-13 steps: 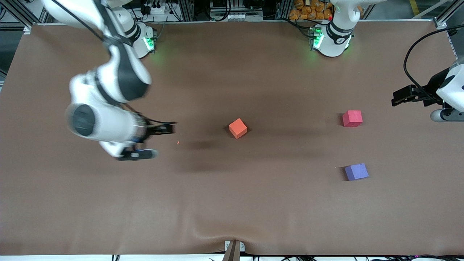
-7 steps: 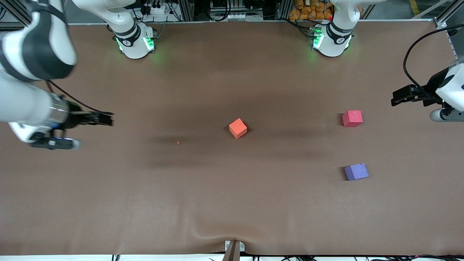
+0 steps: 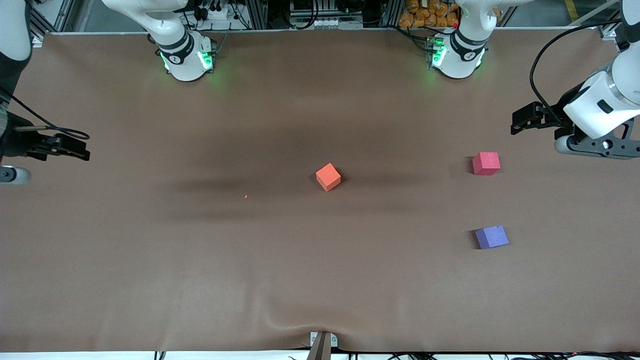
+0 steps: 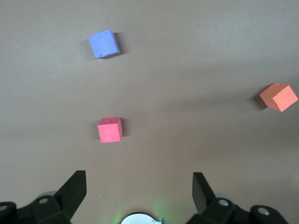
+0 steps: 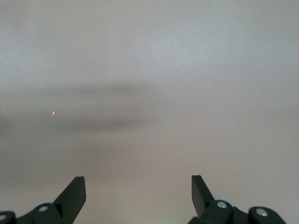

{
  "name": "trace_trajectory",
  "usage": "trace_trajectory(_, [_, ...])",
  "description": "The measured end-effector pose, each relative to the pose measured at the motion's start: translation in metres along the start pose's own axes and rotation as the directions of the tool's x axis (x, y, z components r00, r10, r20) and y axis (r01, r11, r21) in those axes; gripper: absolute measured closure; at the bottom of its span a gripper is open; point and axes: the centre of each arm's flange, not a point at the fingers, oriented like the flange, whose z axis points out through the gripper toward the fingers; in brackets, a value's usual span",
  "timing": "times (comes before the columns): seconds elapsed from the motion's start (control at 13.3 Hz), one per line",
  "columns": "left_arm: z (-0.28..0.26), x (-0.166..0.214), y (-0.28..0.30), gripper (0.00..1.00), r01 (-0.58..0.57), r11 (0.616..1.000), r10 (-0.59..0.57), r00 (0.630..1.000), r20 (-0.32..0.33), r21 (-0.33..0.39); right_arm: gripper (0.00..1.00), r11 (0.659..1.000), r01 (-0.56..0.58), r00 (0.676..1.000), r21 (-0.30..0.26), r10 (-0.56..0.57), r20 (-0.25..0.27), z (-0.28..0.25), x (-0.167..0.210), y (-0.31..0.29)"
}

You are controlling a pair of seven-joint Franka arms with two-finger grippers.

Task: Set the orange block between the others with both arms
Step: 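Reach the left gripper across to the orange cube and grasp it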

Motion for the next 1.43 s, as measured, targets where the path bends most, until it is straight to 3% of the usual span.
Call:
trace_trajectory(0.38, [0.012, 0.01, 0.011, 0.0, -0.023, 1.0, 0.023, 1.0, 0.008, -0.015, 0.0, 1.0, 0.021, 1.0, -0.01, -0.021, 0.004, 0.001, 0.0, -0.001])
trace_trajectory(0.75, [0.021, 0.004, 0.082, 0.0, -0.147, 0.989, 0.147, 0.989, 0.025, -0.01, 0.0, 0.999, 0.043, 0.999, -0.011, -0.043, 0.003, 0.001, 0.0, -0.012])
trace_trajectory(1.43, [0.108, 0.04, 0.114, 0.0, -0.208, 0.976, 0.215, 0.96, 0.177, -0.061, 0.0, 0.997, 0.071, 0.997, -0.014, -0.072, -0.001, 0.0, 0.0, -0.029])
